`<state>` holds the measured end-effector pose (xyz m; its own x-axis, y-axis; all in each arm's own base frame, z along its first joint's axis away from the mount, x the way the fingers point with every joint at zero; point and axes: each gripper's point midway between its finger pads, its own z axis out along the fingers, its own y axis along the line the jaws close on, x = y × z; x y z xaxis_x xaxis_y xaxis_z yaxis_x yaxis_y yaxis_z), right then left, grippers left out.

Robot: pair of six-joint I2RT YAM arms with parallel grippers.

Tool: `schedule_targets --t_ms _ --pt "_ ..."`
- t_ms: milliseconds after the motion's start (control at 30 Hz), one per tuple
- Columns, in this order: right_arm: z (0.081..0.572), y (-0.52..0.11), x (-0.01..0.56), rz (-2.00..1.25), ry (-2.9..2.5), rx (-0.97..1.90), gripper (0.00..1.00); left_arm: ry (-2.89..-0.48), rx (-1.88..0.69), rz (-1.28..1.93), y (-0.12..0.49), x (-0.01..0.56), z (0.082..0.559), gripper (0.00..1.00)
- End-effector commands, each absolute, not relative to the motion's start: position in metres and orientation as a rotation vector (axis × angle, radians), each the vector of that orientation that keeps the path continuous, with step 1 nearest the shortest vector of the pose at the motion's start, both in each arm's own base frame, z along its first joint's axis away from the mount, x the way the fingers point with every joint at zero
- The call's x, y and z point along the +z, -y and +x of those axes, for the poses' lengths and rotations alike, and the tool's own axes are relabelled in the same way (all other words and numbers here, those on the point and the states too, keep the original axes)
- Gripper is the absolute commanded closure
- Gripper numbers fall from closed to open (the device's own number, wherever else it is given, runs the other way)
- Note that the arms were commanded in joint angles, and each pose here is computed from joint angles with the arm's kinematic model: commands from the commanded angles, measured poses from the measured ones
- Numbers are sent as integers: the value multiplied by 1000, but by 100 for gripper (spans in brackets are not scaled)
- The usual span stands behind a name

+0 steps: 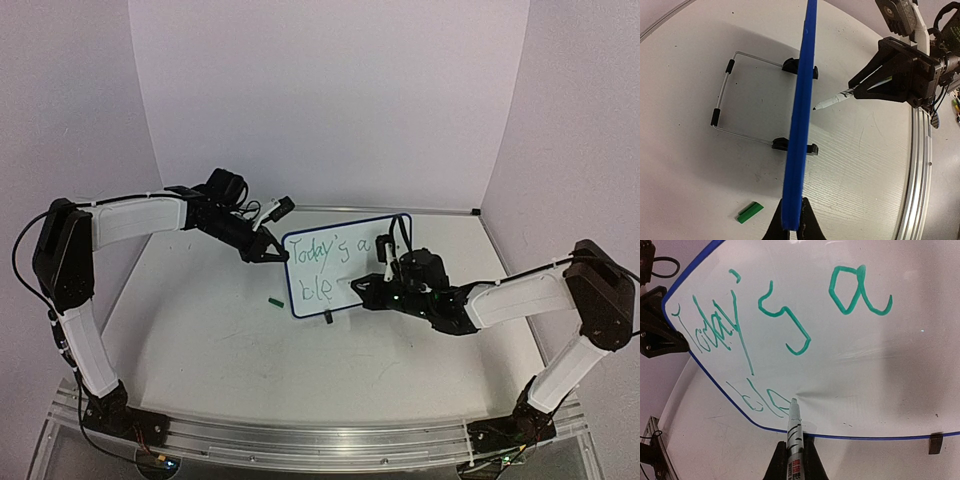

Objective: Write a sentence on the whiteboard

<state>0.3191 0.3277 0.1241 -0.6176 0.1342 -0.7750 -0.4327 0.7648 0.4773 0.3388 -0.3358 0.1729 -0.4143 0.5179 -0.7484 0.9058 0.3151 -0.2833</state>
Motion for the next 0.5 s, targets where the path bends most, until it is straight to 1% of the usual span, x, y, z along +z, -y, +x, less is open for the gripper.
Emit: schedule_targets --t_ms 0,267,467 --pt "332 -324 134 -188 -2049 799 100 -2035 -874 1272 330 181 340 100" --pt "332 -338 134 -267 -2058 847 100 -2035 -874 1272 330 181 340 100" --pt "327 -343 119 -304 -2103 864 100 -2033 -873 1272 330 181 340 100"
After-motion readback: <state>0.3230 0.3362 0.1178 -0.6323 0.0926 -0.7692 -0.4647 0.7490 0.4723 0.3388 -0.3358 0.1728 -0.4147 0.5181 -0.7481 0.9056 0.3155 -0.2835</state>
